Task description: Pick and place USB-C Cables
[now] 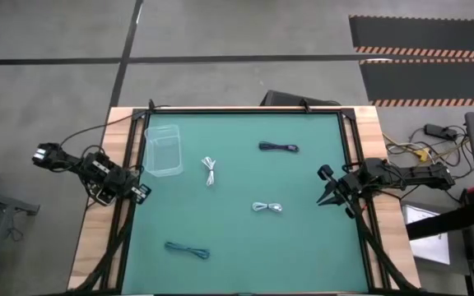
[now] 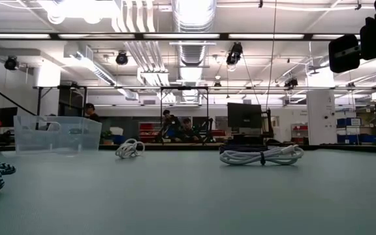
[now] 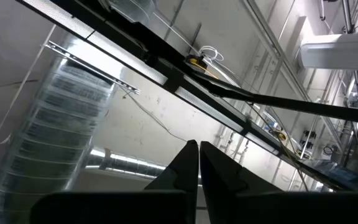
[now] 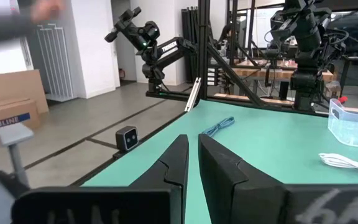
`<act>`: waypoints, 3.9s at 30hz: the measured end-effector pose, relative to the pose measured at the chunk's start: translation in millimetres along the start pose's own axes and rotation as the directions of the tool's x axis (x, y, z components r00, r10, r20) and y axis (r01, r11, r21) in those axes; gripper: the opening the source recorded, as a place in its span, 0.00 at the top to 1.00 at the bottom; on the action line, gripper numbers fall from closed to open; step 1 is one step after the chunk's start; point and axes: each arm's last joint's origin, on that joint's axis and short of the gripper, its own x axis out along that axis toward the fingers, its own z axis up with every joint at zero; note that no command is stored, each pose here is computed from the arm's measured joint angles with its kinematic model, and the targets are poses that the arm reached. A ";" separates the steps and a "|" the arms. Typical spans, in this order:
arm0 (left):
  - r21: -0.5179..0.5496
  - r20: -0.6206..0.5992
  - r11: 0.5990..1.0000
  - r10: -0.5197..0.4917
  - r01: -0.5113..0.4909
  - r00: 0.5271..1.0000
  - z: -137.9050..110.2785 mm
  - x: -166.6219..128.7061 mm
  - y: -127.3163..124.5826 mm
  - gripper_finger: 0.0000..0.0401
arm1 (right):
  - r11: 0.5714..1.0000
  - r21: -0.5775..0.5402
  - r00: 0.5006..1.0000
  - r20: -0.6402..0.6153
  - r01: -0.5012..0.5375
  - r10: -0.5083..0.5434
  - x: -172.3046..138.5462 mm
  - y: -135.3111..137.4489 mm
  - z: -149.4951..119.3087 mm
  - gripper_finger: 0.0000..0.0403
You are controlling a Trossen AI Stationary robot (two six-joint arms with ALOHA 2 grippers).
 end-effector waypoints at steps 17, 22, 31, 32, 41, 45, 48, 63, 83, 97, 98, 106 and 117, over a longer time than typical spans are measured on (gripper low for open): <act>0.000 0.000 1.000 0.000 0.000 1.000 0.0 0.0 0.1 1.00 | 1.000 0.000 1.000 0.000 0.000 0.000 0.0 0.0 0.0 0.93; 0.247 0.006 0.968 0.036 -0.037 0.999 0.5 1.1 4.5 1.00 | 0.992 -0.124 1.000 0.001 0.001 -0.001 0.0 0.0 0.2 0.93; 0.317 0.010 0.947 0.054 -0.054 0.999 0.8 1.1 6.3 1.00 | 0.961 -0.276 1.000 0.010 0.003 -0.001 0.0 0.0 1.0 0.93; 0.296 0.018 0.954 0.047 -0.050 0.999 1.0 1.1 5.8 1.00 | 0.957 -0.291 1.000 0.011 0.004 -0.001 0.0 0.0 1.1 0.93; -0.546 0.145 0.829 -0.048 0.120 0.988 3.2 2.3 -3.8 1.00 | 0.999 0.040 1.000 0.023 -0.002 0.001 0.0 0.1 2.4 0.93; -0.788 0.015 0.615 -0.054 0.045 0.998 -1.1 3.0 -6.6 1.00 | 0.999 0.052 0.999 0.044 -0.005 0.002 -0.1 0.3 4.6 0.93; -0.890 -0.196 0.439 -0.125 -0.123 0.973 -8.7 2.2 -16.7 1.00 | 0.999 0.042 0.997 0.072 -0.007 0.004 -0.3 0.5 7.7 0.93; -0.843 -0.529 0.193 -0.458 -0.501 0.714 -23.2 -12.4 -61.3 1.00 | 0.988 0.007 0.956 0.252 0.156 -0.153 -3.3 -2.6 24.7 0.93; -0.834 -0.537 0.133 -0.412 -0.535 0.736 -25.5 -4.7 -63.2 1.00 | 0.856 -0.228 0.834 0.437 0.464 -0.336 -10.4 -5.5 41.2 0.93; -0.707 -0.585 -0.008 -0.556 -0.707 0.590 -34.4 15.3 -82.4 1.00 | 0.775 -0.333 0.789 0.524 0.537 -0.321 -14.6 -3.3 49.6 0.93; -0.693 -0.586 -0.005 -0.579 -0.721 0.567 -35.1 17.1 -84.5 1.00 | 0.774 -0.335 0.787 0.527 0.538 -0.320 -14.7 -3.2 49.9 0.93; -0.548 -0.556 0.055 -0.770 -0.835 0.314 -39.2 29.0 -96.1 1.00 | 0.770 -0.335 0.781 0.539 0.543 -0.316 -15.3 -2.8 51.0 0.93; -0.375 -0.330 0.029 -0.938 -0.926 0.105 -39.2 53.4 -103.1 1.00 | 0.779 -0.322 0.781 0.539 0.538 -0.317 -15.3 -2.8 51.0 0.93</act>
